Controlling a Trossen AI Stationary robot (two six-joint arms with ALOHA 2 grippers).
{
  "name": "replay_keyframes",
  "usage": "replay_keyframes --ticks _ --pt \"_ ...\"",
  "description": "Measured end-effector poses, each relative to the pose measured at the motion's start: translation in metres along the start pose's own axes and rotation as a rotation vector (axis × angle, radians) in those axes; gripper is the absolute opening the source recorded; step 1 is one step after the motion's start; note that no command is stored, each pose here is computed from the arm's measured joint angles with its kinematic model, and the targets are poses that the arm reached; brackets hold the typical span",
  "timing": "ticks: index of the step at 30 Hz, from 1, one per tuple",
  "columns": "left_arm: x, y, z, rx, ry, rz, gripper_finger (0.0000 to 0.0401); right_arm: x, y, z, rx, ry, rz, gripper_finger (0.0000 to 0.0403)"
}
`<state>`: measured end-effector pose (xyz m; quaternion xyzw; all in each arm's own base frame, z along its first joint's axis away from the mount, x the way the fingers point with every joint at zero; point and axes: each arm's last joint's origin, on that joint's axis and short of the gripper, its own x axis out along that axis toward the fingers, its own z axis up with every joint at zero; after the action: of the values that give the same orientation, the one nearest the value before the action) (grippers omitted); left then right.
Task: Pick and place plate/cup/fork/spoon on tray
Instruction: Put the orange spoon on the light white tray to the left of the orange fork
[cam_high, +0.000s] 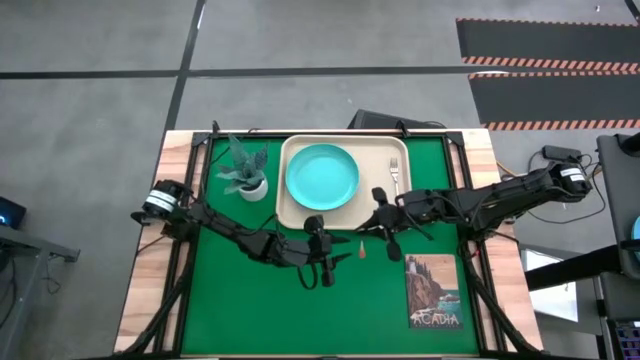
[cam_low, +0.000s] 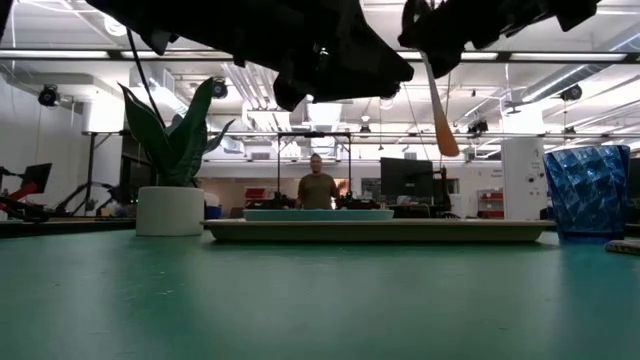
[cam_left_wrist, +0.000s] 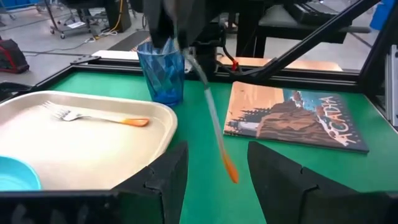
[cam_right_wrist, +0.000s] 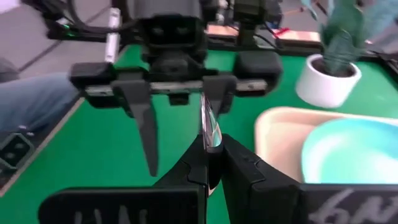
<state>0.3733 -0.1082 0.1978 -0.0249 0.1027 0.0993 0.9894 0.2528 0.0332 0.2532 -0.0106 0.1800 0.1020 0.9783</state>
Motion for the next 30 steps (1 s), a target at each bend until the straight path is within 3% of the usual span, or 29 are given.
replay_keyframes --ticks 24,30 --pt "0.007 0.010 0.004 -0.010 -0.050 0.020 0.0153 0.001 0.006 0.014 -0.071 -0.148 0.012 0.0013" --pt "0.008 0.007 0.003 -0.006 -0.050 -0.054 0.0153 0.001 0.006 0.013 -0.071 -0.142 0.019 0.0013"
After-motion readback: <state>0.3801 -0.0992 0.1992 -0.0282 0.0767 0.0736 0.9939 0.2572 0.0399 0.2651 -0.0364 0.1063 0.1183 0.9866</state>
